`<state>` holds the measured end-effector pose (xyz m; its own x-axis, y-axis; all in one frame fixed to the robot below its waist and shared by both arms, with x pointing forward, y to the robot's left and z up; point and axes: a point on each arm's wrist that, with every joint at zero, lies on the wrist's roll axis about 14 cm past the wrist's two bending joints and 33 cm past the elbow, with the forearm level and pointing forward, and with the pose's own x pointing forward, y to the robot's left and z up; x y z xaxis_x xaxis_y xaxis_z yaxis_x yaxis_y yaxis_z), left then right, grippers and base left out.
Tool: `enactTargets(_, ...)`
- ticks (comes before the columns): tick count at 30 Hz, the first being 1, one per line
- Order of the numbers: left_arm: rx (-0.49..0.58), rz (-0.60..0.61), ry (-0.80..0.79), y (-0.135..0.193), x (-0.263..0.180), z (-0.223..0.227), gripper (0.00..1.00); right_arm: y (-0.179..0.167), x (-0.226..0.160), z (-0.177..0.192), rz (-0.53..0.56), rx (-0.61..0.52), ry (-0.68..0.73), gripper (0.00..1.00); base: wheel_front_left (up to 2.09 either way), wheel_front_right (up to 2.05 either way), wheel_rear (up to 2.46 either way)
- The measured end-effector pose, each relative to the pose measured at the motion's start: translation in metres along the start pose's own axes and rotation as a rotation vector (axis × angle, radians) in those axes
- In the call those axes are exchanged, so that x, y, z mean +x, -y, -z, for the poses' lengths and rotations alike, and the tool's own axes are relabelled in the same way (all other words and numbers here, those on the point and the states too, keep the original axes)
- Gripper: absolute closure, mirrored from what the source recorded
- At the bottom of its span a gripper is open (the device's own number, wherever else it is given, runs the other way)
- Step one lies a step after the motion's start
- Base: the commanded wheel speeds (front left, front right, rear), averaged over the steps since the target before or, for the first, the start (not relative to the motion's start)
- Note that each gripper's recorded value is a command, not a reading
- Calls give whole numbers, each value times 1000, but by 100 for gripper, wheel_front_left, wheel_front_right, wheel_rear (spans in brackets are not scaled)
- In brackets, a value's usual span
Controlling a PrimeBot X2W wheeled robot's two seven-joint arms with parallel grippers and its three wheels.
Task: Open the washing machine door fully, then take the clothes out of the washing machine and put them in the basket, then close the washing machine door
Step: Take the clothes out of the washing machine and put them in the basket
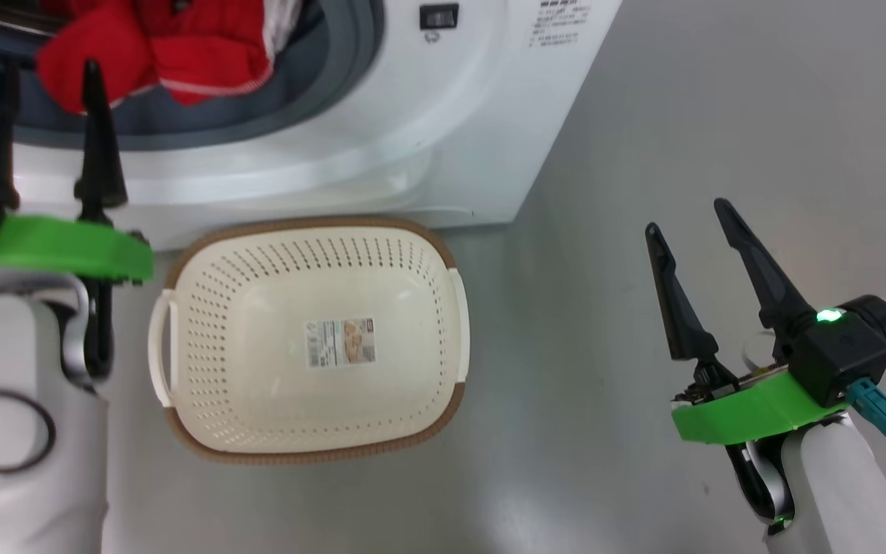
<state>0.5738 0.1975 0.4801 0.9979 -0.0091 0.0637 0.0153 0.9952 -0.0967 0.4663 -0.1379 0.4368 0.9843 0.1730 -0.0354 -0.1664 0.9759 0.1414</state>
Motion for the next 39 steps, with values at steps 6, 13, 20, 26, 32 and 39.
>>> enactTargets(6,44,-12,-85,2,29,34,0,1,10,16,-9,-8,-29,0,0,0,0)
enactTargets(13,93,-33,-209,-5,58,66,0,-2,18,32,-26,16,-56,0,0,0,0)
enactTargets(20,118,-17,-307,-3,73,94,0,-4,19,50,-31,53,-99,0,0,0,0)
enactTargets(26,203,-53,-378,-16,85,110,0,-2,27,54,-36,57,-99,0,0,0,0)
enactTargets(32,217,-89,-495,-21,87,132,0,0,25,60,-31,67,-116,0,0,0,0)
enactTargets(39,253,-77,-587,-21,84,144,60,2,23,60,-23,69,-118,0,0,0,0)
